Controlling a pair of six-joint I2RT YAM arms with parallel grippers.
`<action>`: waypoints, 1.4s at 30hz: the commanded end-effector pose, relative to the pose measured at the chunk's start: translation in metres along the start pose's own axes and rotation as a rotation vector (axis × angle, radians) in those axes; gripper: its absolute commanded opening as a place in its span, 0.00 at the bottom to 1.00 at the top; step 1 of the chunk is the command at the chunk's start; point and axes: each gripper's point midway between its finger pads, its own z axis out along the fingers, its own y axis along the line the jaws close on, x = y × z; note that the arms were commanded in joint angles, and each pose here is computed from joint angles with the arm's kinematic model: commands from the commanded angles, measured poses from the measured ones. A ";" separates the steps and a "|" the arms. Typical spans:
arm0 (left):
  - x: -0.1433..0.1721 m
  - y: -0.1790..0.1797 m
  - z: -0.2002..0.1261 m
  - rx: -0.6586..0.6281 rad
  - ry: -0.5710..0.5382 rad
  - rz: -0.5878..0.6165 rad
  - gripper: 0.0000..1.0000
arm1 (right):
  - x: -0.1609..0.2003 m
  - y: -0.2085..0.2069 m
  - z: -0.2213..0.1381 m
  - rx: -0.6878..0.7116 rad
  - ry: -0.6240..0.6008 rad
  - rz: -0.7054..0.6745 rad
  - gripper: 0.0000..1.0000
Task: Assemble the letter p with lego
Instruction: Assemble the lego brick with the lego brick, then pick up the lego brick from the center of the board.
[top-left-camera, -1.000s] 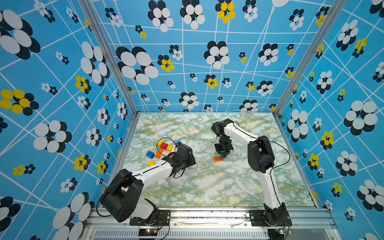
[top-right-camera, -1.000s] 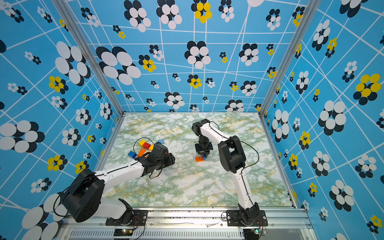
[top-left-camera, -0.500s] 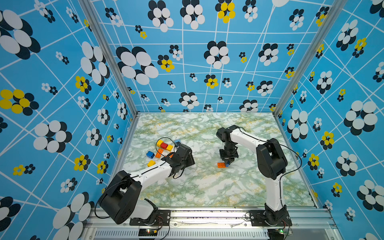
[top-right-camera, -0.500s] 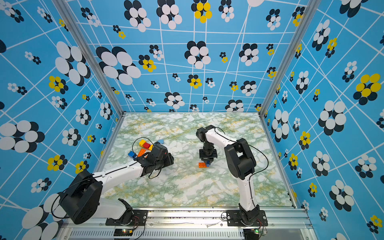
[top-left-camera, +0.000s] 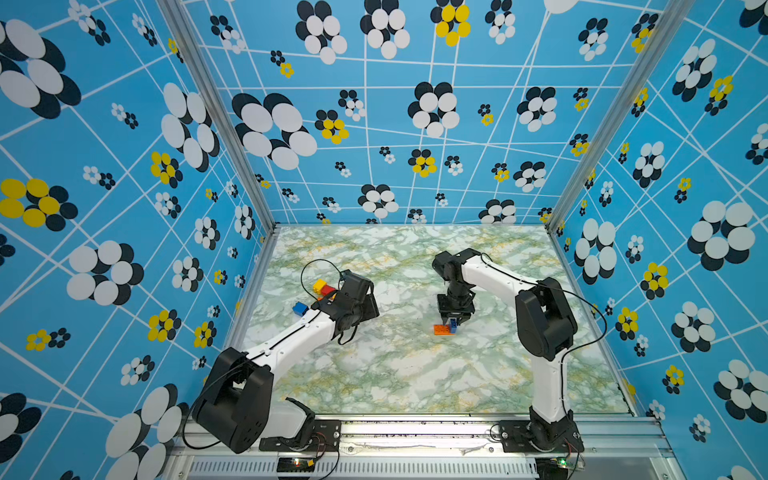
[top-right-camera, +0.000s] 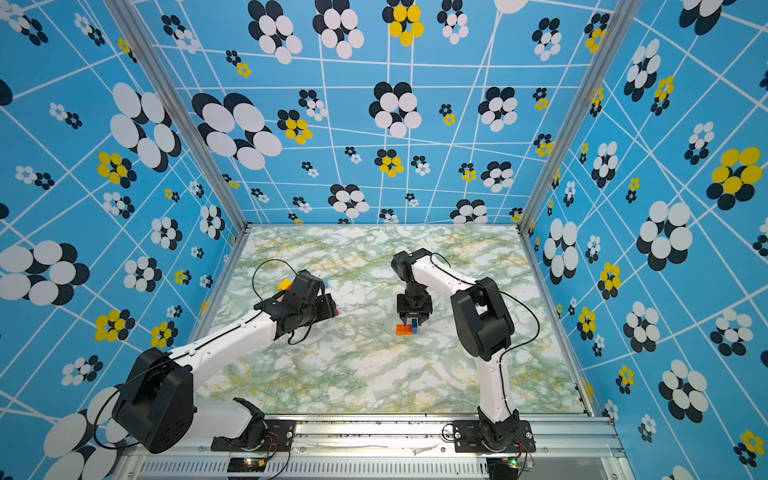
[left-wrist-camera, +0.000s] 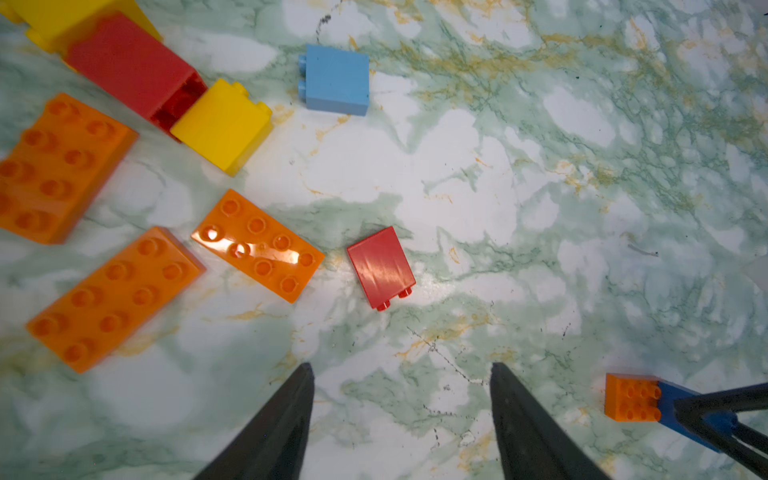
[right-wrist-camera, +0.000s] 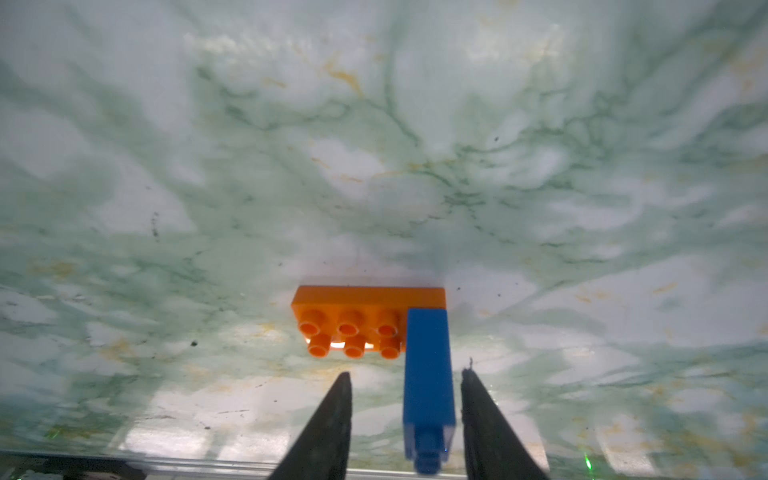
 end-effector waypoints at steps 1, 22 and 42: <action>0.002 0.011 0.006 -0.095 0.064 0.085 0.69 | -0.003 0.002 -0.027 -0.024 -0.076 -0.015 0.49; 0.008 0.011 0.076 -0.300 0.197 0.057 0.65 | 0.001 -0.002 -0.102 -0.155 -0.519 -0.146 0.55; 0.011 0.003 0.085 -0.256 0.165 0.004 0.25 | 0.004 0.012 -0.104 -0.308 -0.608 -0.110 0.55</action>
